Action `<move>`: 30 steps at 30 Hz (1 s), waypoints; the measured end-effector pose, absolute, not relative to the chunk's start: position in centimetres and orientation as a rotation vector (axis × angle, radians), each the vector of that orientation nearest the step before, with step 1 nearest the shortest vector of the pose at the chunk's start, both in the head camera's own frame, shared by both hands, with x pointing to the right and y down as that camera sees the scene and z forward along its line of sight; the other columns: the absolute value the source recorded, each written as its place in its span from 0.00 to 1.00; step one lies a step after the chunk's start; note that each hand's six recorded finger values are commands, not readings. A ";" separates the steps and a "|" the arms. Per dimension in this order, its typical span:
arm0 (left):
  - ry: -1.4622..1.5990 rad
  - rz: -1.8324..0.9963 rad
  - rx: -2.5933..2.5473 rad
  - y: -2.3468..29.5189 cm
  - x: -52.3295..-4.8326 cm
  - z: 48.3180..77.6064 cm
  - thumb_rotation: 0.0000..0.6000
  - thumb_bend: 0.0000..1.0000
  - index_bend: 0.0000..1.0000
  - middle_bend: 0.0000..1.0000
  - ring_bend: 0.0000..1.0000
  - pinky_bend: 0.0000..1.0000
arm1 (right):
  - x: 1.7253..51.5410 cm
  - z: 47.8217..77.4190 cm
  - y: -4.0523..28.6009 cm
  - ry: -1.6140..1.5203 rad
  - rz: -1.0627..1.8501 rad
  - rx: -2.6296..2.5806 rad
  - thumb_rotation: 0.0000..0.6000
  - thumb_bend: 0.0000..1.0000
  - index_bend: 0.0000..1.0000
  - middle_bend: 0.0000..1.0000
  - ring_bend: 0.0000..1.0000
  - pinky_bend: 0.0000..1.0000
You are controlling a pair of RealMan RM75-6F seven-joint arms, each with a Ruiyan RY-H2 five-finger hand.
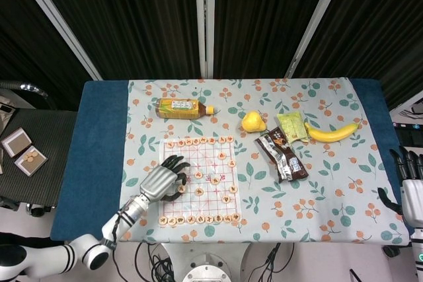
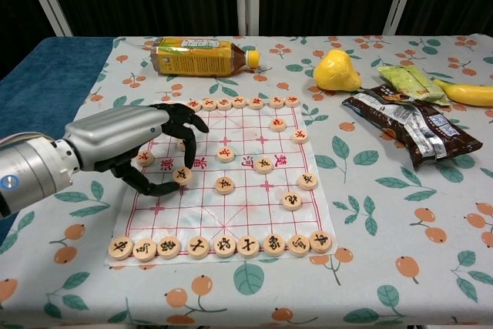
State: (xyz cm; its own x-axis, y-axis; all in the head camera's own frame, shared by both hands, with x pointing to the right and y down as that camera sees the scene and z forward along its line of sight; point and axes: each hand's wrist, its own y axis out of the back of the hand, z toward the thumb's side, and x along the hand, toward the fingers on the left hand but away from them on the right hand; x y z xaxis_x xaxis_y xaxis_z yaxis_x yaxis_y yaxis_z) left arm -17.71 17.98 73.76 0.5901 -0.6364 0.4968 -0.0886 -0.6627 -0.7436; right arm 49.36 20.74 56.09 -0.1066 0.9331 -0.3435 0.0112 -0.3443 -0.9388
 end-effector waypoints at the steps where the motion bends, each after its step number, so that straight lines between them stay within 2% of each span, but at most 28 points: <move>1: 0.573 -1.035 -2.122 17.8 -17.9 74.0 1.00 0.31 0.54 0.14 0.00 0.08 | 49.4 56.1 20.7 -1.097 1.552 -1.406 1.00 0.21 0.00 0.00 0.00 0.00; 10: 0.579 -1.086 -2.127 17.5 -18.5 75.3 1.00 0.31 0.51 0.14 0.00 0.08 | 49.5 56.2 20.7 -1.101 1.554 -1.403 1.00 0.22 0.00 0.00 0.00 0.00; 20: 0.588 -1.026 -2.137 17.3 -17.8 74.8 1.00 0.31 0.36 0.14 0.00 0.08 | 49.6 56.3 20.7 -1.100 1.561 -1.401 1.00 0.22 0.00 0.00 0.00 0.00; 30: 0.603 -1.027 -2.133 17.3 -18.2 74.6 1.00 0.31 0.29 0.14 0.00 0.08 | 49.9 56.1 20.7 -1.114 1.559 -1.393 1.00 0.22 0.00 0.00 0.00 0.00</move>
